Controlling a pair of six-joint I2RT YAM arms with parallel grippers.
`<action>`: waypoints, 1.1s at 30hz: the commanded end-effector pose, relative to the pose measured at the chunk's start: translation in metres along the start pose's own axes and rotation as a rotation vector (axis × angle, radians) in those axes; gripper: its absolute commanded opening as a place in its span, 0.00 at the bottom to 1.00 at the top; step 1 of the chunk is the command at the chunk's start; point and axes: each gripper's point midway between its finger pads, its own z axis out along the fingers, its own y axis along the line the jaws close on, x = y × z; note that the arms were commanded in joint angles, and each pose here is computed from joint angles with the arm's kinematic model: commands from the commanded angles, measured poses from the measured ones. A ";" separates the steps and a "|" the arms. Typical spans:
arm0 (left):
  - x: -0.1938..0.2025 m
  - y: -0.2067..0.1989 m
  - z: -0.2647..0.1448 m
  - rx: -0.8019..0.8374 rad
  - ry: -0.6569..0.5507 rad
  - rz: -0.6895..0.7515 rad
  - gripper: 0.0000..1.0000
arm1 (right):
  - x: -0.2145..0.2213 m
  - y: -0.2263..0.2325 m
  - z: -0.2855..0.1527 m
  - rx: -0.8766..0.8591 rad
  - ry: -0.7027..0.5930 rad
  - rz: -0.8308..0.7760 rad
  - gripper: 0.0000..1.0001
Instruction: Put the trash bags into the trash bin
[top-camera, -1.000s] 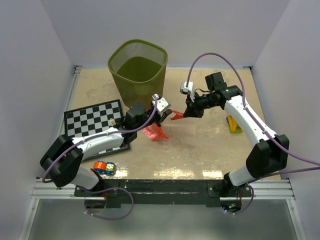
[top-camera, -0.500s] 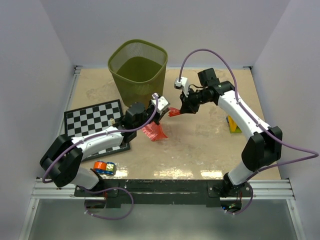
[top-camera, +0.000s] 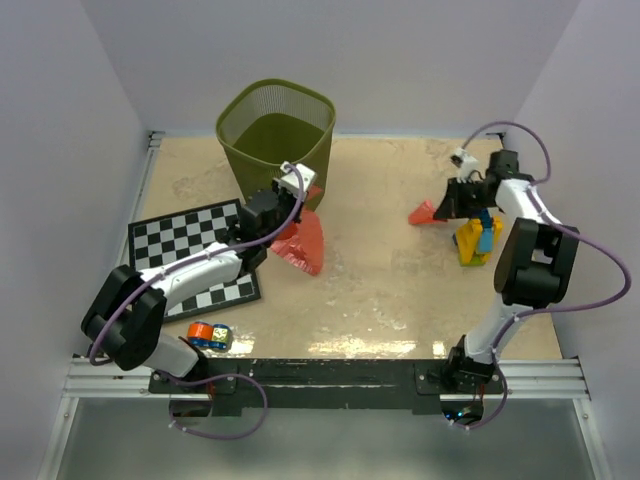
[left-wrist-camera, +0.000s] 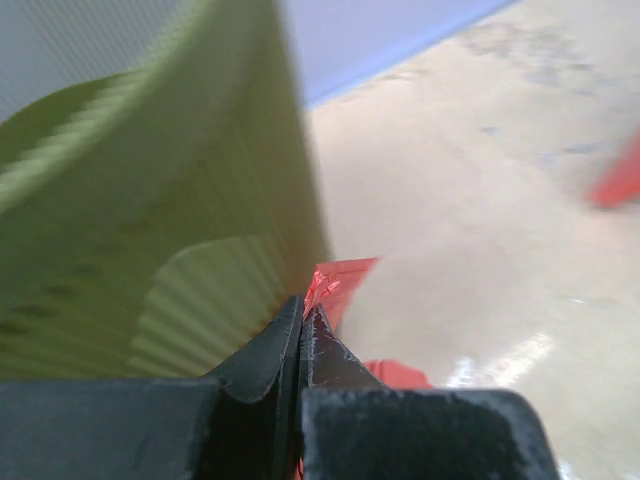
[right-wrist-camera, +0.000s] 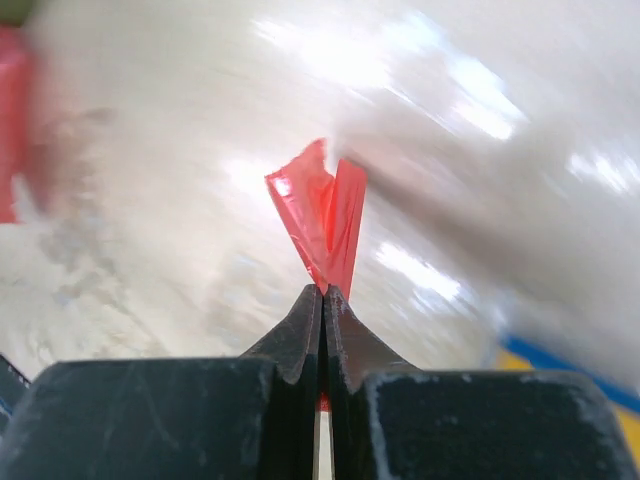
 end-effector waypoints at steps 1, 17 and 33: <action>-0.025 0.026 -0.006 -0.070 -0.048 -0.037 0.00 | -0.007 0.026 -0.017 -0.037 -0.014 0.006 0.00; -0.010 -0.035 -0.045 0.263 -0.044 0.036 0.00 | -0.131 -0.088 -0.025 0.531 -0.189 -0.126 0.00; -0.068 -0.030 -0.051 0.283 -0.166 0.062 0.00 | -0.146 -0.047 -0.057 0.668 -0.214 -0.238 0.99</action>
